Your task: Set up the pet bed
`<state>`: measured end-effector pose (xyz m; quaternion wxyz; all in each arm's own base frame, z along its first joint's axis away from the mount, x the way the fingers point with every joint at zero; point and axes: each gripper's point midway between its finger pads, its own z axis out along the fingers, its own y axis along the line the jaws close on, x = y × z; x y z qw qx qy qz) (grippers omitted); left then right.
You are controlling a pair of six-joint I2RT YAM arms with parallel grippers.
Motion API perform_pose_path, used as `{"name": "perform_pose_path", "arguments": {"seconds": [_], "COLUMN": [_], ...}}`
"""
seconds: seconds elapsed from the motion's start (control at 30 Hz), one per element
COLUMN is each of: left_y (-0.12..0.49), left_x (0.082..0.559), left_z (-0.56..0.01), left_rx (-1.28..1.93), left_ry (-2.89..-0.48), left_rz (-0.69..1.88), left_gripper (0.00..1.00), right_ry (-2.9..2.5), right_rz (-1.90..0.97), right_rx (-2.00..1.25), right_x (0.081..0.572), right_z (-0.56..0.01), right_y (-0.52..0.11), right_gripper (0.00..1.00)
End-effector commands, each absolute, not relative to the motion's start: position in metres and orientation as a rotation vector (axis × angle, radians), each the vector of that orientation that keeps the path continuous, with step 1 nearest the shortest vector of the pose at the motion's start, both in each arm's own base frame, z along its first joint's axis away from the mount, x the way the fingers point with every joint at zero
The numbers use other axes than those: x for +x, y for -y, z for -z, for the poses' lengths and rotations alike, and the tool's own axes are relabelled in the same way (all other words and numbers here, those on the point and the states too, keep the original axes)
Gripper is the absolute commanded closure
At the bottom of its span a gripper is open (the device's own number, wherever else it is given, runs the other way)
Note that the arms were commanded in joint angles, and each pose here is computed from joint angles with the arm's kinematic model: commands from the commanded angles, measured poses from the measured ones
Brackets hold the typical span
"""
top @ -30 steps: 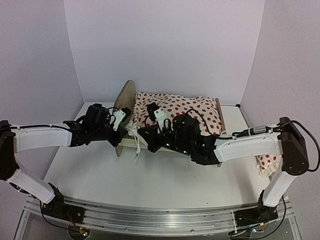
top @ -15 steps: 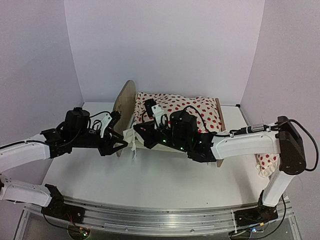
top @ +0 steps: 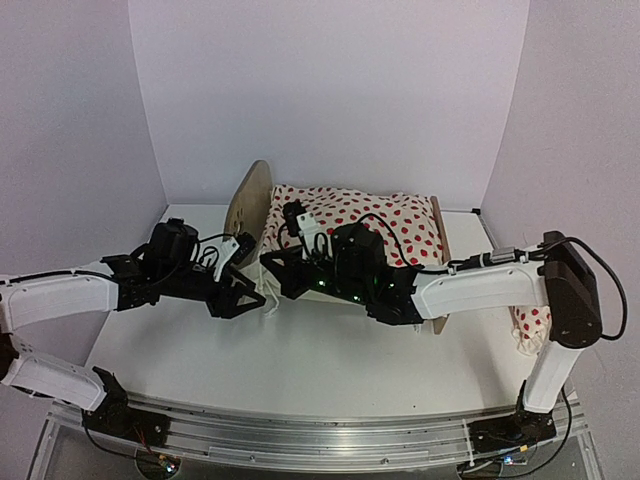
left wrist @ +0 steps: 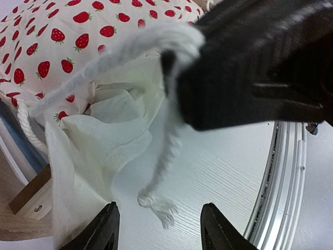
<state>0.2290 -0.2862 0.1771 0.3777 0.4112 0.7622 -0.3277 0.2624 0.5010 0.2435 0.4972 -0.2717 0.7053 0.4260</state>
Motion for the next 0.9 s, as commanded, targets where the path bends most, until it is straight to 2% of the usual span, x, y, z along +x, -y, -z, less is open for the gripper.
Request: {"name": "perform_pose_path", "arguments": {"seconds": [0.0,0.13,0.3,0.37,0.5,0.67,0.8,0.87], "left_y": [0.304,0.305,0.302,0.299,0.290,0.273,0.275,0.272], "left_x": [0.252,0.258,0.259,0.257,0.256,0.271,0.261,0.271], "left_z": [-0.232,-0.241,-0.246,-0.242,-0.246,-0.267,-0.275,-0.277], "left_rx": [1.006,0.973,0.952,0.948,0.955,0.992,1.065,1.043], "left_ry": [-1.750,-1.738,-1.748,-1.783,-1.799,-1.715,-1.679,-1.664], "left_rz": [0.834,0.826,0.819,0.811,0.754,0.527,0.545,0.475], "left_gripper": [0.51,0.59,0.90,0.98,1.00,1.00,1.00,1.00], "right_ry": [-1.625,-1.626,-1.626,-1.627,-1.643,-1.672,-1.695,-1.699], "right_rz": [-1.106,-1.114,-1.111,-1.102,-1.067,-1.028,-1.015,-1.020], "right_rx": [-0.619,-0.616,-0.614,-0.612,-0.603,-0.603,-0.596,-0.611], "right_x": [0.265,0.264,0.265,0.265,0.269,0.272,0.276,0.275], "right_z": [-0.276,-0.275,-0.274,-0.273,-0.265,-0.249,-0.238,-0.235], "right_y": [-0.508,-0.508,-0.508,-0.506,-0.503,-0.500,-0.499,-0.501], "right_gripper": [1.00,1.00,1.00,1.00,1.00,1.00,1.00,0.98]}}
